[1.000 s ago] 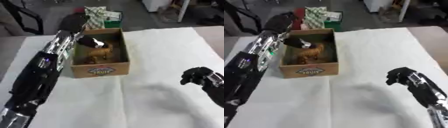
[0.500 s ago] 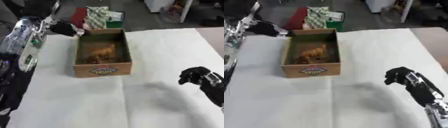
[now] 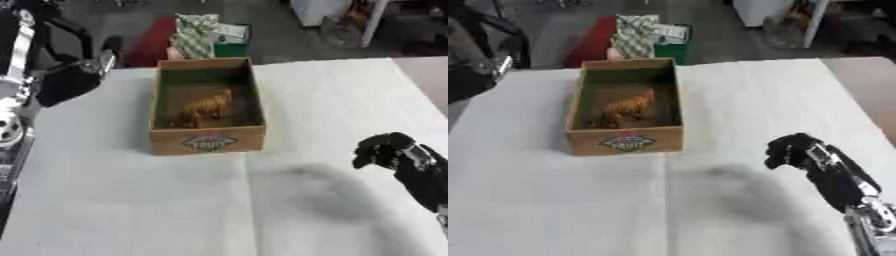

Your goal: Pick up objects on the table and place them in the box.

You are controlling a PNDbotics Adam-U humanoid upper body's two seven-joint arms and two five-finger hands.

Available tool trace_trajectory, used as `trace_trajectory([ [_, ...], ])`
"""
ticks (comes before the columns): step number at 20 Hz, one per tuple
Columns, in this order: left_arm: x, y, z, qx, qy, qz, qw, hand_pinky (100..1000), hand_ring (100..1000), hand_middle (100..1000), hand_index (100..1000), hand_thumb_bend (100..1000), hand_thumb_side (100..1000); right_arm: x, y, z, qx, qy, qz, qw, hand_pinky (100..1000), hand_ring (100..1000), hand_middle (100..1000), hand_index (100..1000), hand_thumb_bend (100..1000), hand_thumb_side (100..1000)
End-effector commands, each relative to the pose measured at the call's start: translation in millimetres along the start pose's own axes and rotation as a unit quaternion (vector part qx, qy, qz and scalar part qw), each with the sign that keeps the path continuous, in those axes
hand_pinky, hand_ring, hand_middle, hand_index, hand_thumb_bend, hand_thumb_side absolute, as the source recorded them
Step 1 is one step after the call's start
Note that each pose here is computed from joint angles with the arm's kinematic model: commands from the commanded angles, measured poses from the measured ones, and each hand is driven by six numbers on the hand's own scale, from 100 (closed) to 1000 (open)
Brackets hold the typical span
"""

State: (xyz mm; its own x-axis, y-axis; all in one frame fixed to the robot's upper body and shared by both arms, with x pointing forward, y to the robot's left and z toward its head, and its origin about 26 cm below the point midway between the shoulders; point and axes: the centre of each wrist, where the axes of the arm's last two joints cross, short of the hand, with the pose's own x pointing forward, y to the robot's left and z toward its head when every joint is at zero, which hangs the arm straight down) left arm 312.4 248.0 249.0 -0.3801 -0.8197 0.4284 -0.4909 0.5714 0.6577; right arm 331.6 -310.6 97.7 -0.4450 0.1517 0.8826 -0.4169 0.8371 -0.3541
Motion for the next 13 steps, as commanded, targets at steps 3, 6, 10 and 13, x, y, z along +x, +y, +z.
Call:
trace_trajectory([
  [3, -13.7, 0.7, 17.3, 0.036, 0.007, 0.060, 0.998, 654, 708, 728, 833, 238, 459, 6.9, -5.8, -1.3, -0.002, -0.004, 0.014, 1.000, 624, 605, 599, 715, 100, 953],
  [6, -22.0, -6.7, 29.8, 0.039, 0.030, 0.082, 0.995, 644, 698, 718, 831, 201, 495, 7.9, -6.0, -2.6, -0.002, -0.006, 0.015, 1.000, 624, 605, 598, 715, 100, 951],
  [10, -27.1, -13.1, 39.7, 0.045, 0.051, 0.099, 0.993, 642, 696, 716, 829, 193, 523, 7.9, -6.5, -2.2, -0.003, -0.006, 0.016, 1.000, 624, 605, 598, 715, 100, 950],
  [13, -27.9, -16.0, 43.1, 0.043, 0.057, 0.105, 0.992, 643, 697, 718, 830, 190, 531, 8.4, -6.5, -2.9, -0.003, -0.007, 0.016, 1.000, 624, 605, 598, 715, 100, 950],
])
